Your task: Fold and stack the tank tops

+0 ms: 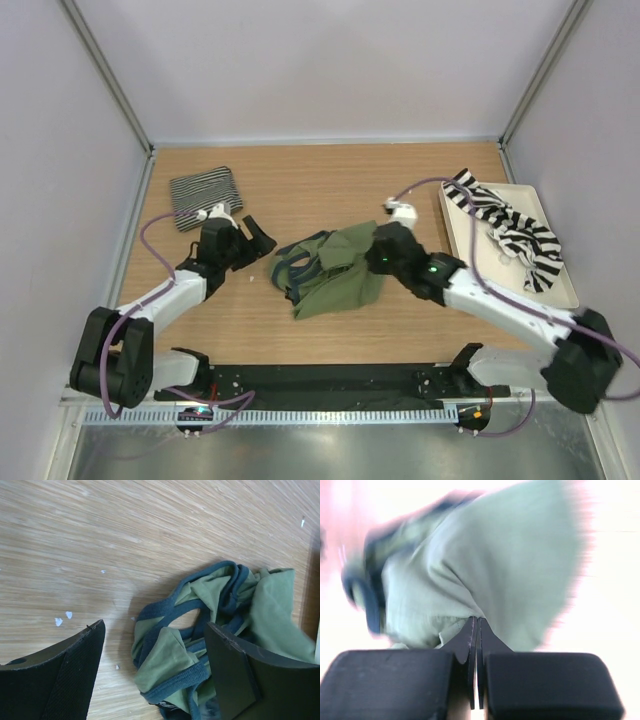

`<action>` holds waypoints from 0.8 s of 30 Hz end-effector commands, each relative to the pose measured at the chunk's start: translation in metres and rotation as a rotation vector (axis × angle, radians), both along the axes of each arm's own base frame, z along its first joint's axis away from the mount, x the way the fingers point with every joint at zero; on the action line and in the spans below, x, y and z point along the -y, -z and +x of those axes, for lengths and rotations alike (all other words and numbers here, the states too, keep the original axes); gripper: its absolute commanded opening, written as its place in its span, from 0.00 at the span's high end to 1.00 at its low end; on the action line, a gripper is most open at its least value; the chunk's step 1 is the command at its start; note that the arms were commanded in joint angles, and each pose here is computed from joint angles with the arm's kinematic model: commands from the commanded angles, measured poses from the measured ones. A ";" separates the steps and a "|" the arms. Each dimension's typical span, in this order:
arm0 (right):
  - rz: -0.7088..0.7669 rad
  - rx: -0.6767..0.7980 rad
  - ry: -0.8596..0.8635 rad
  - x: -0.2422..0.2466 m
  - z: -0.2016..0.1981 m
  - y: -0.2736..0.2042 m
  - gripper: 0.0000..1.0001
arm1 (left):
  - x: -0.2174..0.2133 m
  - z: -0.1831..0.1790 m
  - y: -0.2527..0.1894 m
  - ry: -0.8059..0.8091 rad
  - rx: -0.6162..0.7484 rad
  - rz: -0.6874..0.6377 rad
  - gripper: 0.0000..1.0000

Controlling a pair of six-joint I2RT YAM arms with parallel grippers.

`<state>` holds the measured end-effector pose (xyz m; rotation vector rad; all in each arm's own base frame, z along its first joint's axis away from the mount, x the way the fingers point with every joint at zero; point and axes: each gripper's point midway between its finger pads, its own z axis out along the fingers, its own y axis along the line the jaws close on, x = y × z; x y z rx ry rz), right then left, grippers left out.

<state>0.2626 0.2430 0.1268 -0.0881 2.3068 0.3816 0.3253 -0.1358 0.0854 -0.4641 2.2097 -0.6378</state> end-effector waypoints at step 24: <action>-0.176 0.005 -0.023 0.043 0.017 0.008 0.48 | 0.048 0.014 -0.020 0.188 0.070 -0.014 0.22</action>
